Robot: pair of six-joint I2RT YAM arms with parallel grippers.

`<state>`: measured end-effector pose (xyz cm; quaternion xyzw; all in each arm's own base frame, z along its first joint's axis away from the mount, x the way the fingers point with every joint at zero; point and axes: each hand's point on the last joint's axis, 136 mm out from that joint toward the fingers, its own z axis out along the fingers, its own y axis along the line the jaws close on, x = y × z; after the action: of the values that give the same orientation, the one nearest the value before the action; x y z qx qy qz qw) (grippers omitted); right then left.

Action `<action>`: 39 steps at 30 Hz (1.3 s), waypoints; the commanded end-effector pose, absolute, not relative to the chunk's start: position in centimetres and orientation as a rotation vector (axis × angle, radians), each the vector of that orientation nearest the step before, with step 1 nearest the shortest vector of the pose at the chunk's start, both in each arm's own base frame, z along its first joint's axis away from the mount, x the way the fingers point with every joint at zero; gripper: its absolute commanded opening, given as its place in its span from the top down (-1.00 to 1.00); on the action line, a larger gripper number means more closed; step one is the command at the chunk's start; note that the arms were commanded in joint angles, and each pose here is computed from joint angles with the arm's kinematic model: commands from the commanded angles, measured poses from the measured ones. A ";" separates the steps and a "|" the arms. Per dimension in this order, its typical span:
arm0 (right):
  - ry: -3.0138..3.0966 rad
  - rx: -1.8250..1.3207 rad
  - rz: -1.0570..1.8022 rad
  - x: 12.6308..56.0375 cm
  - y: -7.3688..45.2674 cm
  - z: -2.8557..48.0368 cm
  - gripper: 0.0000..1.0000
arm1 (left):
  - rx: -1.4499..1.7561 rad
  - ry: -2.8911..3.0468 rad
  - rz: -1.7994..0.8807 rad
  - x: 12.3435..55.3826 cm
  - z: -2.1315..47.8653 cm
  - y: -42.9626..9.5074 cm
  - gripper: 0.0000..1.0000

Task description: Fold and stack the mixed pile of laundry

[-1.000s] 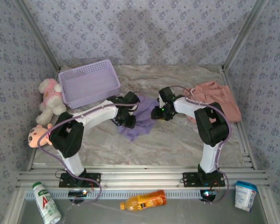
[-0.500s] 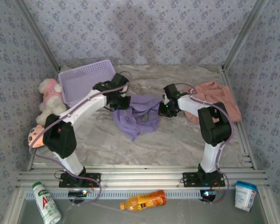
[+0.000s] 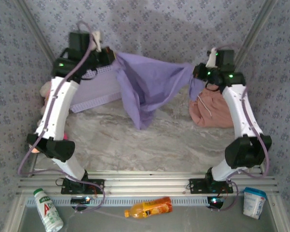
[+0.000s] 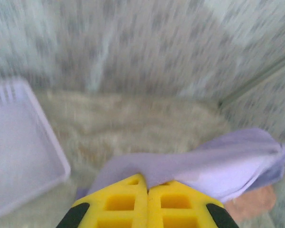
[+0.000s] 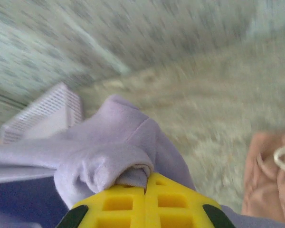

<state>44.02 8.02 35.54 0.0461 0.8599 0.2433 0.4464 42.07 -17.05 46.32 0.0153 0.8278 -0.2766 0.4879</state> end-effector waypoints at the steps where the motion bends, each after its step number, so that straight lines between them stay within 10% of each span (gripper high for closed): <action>1: 1.990 -0.016 0.629 39.7 8.3 43.1 1.00 | 0.117 1.812 -0.632 38.6 54.2 -15.4 1.00; 11: 1.540 -0.204 0.781 27.8 8.1 57.4 1.00 | 0.233 1.401 -0.801 27.9 66.9 -14.5 1.00; 21: 1.452 -0.100 0.596 25.2 5.1 59.7 1.00 | 0.249 1.391 -0.877 27.3 66.6 -15.8 1.00; 36: 1.910 0.083 0.555 48.9 8.1 34.7 0.97 | -0.264 2.176 -0.455 44.1 29.4 -13.2 1.00; 37: 1.962 0.087 0.558 50.5 8.9 32.2 0.72 | -0.316 2.247 -0.421 43.9 26.5 -12.0 0.84; 39: 2.075 0.112 0.602 53.0 10.1 27.9 -0.09 | -0.411 2.390 -0.316 43.1 21.8 -9.6 -0.31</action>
<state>50.18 9.81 28.09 0.0444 0.8491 0.2633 0.4557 42.62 -14.04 21.88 -0.0946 0.9231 -0.1797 0.3266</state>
